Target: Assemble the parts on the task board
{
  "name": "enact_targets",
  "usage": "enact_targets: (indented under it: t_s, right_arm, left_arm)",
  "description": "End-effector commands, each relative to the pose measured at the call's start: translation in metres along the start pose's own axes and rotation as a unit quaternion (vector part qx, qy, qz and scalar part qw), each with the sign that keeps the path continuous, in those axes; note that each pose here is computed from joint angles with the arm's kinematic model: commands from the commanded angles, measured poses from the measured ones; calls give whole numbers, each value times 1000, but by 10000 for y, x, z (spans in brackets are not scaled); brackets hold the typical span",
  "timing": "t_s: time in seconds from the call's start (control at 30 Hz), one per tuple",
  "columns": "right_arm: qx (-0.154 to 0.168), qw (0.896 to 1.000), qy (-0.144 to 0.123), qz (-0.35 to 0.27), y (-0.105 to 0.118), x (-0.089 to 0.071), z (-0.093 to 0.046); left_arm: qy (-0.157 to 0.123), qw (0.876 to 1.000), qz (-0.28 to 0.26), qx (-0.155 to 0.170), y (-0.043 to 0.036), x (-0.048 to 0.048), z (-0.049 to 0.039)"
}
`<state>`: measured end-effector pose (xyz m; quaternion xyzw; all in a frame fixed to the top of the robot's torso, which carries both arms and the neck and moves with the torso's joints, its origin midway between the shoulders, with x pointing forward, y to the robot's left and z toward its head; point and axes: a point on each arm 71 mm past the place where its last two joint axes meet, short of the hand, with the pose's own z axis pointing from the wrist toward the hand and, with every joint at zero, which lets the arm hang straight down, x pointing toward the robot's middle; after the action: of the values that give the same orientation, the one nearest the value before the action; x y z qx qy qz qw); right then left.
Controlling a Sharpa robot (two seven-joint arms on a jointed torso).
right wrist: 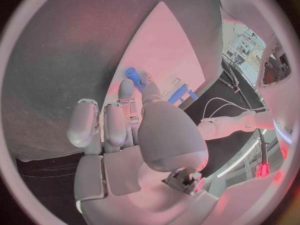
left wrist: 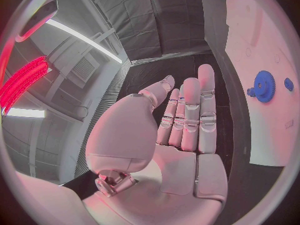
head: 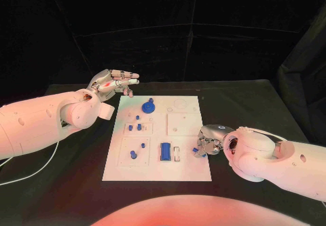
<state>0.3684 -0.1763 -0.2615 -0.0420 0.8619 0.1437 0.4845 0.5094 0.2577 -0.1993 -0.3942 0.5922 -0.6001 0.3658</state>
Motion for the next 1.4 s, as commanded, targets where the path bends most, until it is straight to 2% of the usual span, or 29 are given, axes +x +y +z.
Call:
enact_targets:
  t_s: [0.03, 0.33, 0.6, 0.97, 1.23, 1.4]
  right_arm:
    - [22, 997, 16, 68, -53, 87, -32]
    - [-2, 984, -2, 176, 4, 48, -112]
    - [-25, 975, -8, 221, 113, 33, -124]
    - [-20, 972, 12, 234, 269, 77, -26]
    - [-9, 975, 40, 219, 335, 128, 38]
    - [-3, 977, 43, 208, 345, 137, 60]
  left_arm:
    - [6, 1000, -4, 1, -9, 12, 6]
    - [6, 1000, -4, 1, -7, 17, 11]
    - [7, 1000, -4, 0, -6, 21, 11]
    - [9, 1000, -5, 0, -6, 37, 15]
    - [10, 1000, -4, 0, -7, 42, 14]
    - [12, 1000, -1, 0, -8, 46, 13]
